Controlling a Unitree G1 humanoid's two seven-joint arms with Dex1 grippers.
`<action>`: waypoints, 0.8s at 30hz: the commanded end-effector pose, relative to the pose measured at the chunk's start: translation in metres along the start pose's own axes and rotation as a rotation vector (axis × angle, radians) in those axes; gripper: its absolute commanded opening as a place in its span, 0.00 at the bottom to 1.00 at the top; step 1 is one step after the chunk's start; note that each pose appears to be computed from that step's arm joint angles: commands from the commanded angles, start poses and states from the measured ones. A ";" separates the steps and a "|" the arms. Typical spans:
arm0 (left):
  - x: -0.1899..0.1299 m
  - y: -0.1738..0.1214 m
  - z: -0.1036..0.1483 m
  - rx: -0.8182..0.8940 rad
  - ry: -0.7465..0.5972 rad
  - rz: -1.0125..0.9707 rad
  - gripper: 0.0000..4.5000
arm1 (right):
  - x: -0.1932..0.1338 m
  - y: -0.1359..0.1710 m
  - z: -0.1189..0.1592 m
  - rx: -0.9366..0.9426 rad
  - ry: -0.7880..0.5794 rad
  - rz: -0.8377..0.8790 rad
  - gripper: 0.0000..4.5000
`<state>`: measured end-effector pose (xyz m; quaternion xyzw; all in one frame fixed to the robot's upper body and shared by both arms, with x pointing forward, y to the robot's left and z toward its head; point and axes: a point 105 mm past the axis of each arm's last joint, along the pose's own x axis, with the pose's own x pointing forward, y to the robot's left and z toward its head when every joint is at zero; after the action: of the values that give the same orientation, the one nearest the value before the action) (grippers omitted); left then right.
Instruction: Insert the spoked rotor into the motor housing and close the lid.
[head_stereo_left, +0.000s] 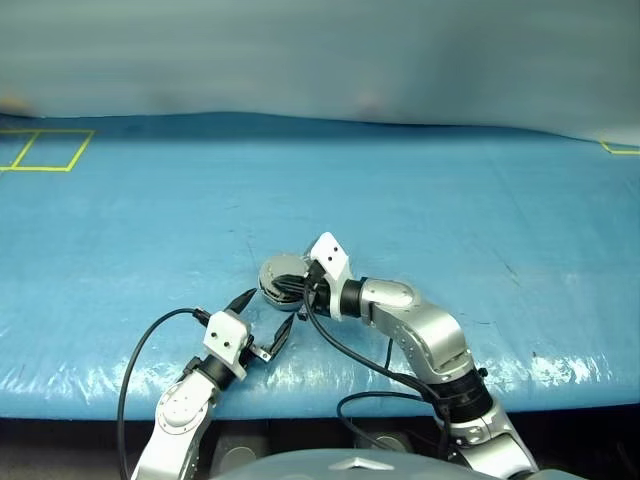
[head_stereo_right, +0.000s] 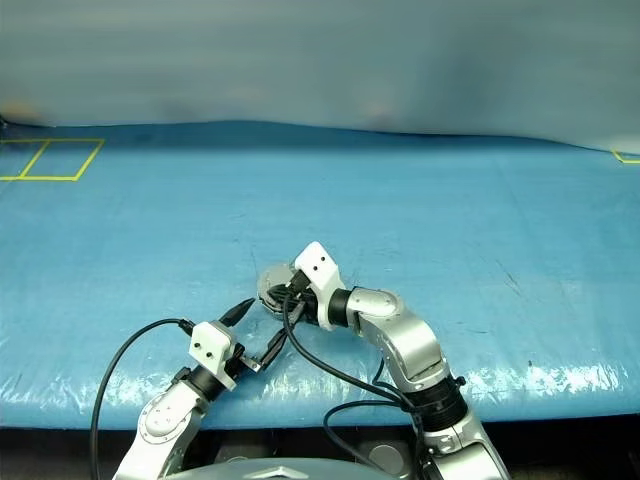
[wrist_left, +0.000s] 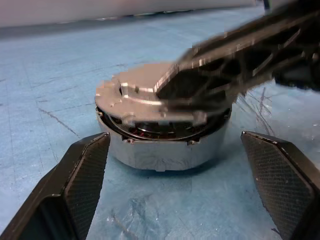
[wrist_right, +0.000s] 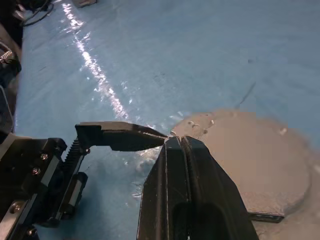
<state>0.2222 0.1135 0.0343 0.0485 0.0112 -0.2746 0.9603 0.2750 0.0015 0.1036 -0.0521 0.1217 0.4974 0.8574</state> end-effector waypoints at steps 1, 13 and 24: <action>0.002 -0.002 0.012 0.017 -0.034 -0.028 1.00 | -0.008 -0.008 0.012 -0.091 -0.018 -0.123 0.07; 0.010 -0.002 0.024 0.018 -0.038 -0.041 1.00 | -0.006 -0.007 0.000 -0.085 0.018 -0.125 0.87; 0.000 -0.002 0.021 0.013 -0.043 0.013 1.00 | 0.013 -0.006 -0.007 -0.063 0.024 -0.106 1.00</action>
<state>0.2213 0.1123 0.0399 0.0474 0.0218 -0.2714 0.9610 0.2833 0.0013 0.0815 -0.0940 0.1425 0.4485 0.8773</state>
